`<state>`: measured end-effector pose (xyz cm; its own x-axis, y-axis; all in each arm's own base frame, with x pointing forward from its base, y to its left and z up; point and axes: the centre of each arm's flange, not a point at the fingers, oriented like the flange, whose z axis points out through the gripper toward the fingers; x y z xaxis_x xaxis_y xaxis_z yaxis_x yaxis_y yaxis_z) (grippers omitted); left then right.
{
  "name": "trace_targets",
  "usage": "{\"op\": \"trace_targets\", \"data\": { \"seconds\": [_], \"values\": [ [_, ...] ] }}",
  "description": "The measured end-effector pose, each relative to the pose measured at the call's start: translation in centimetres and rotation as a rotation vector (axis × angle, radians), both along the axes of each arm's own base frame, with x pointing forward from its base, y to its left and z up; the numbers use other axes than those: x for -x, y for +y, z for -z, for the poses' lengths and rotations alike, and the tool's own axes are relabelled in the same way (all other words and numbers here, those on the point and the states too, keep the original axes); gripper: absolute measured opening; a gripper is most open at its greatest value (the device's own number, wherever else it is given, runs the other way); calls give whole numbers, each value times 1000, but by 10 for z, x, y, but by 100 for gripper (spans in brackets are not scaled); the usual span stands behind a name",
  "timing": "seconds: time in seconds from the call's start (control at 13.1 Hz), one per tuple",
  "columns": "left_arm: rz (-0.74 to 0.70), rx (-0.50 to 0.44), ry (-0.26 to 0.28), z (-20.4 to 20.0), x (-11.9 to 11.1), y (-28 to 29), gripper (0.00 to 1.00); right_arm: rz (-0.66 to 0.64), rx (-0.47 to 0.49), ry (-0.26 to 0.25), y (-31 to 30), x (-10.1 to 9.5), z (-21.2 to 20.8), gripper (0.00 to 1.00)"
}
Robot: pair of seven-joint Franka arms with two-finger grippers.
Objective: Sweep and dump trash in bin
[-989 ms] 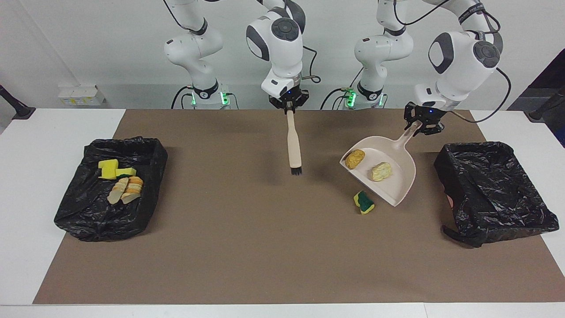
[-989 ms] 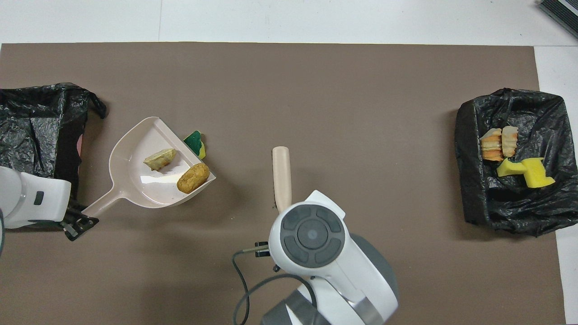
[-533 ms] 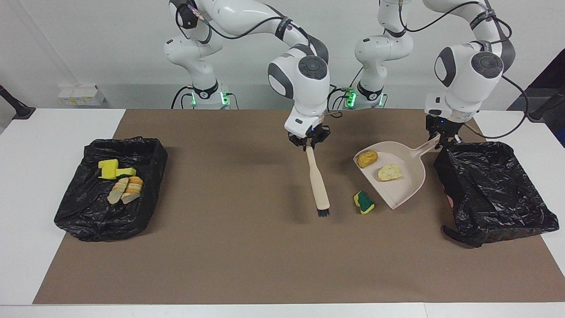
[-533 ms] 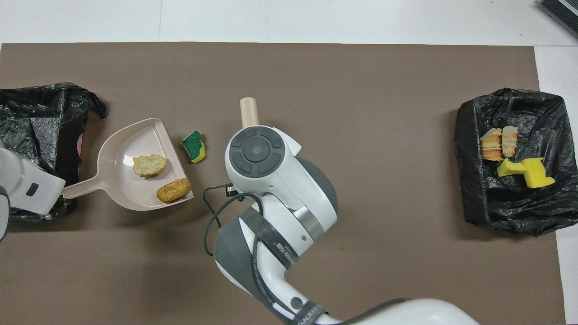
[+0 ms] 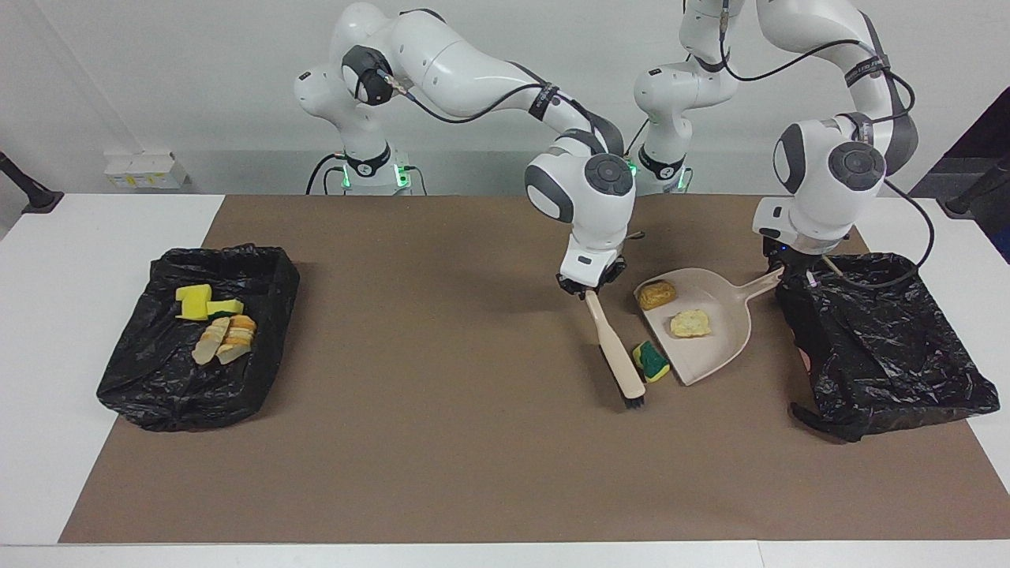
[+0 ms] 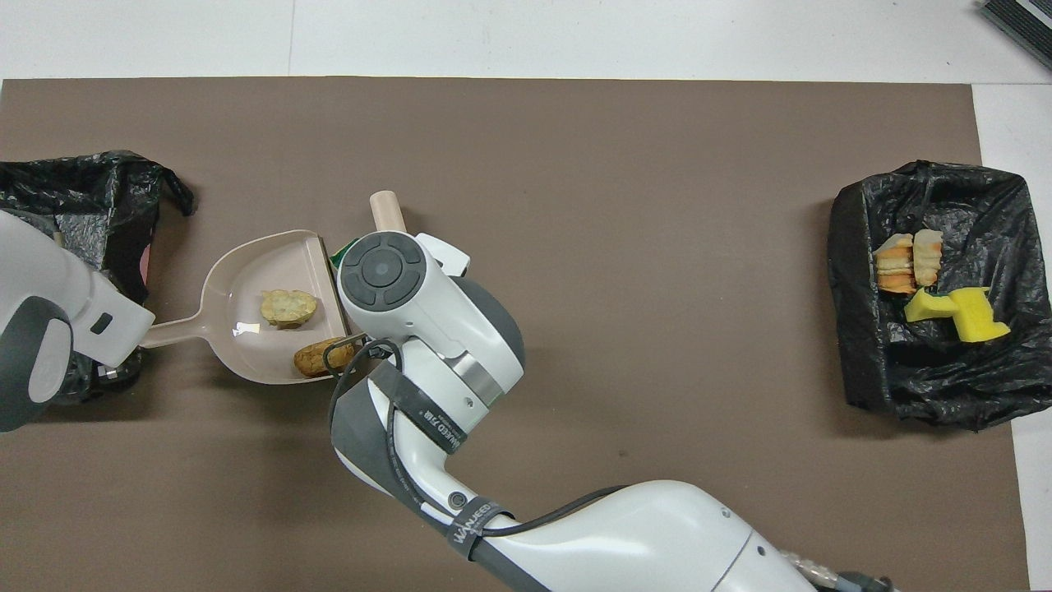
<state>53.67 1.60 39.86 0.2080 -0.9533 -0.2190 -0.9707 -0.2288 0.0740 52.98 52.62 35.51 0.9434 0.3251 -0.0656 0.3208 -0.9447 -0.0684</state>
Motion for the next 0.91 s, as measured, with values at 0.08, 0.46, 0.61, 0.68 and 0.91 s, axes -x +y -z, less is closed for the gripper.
{"op": "trace_targets", "data": {
  "seconds": [0.08,0.46,0.61,0.68,0.91],
  "values": [
    [7,1,1,3,-1,-3,32,-26,9,3,7,7,5,27],
    [44,6,-25,8,-6,-32,32,-117,44,27,38,47,10,27],
    [39,6,-27,7,-6,-35,32,-154,59,31,52,68,-1,27],
    [33,16,-27,7,-6,-35,32,-165,57,25,56,75,-9,27],
    [-36,90,-34,3,-7,-30,32,-154,45,1,45,72,-48,27]
  ]
}}
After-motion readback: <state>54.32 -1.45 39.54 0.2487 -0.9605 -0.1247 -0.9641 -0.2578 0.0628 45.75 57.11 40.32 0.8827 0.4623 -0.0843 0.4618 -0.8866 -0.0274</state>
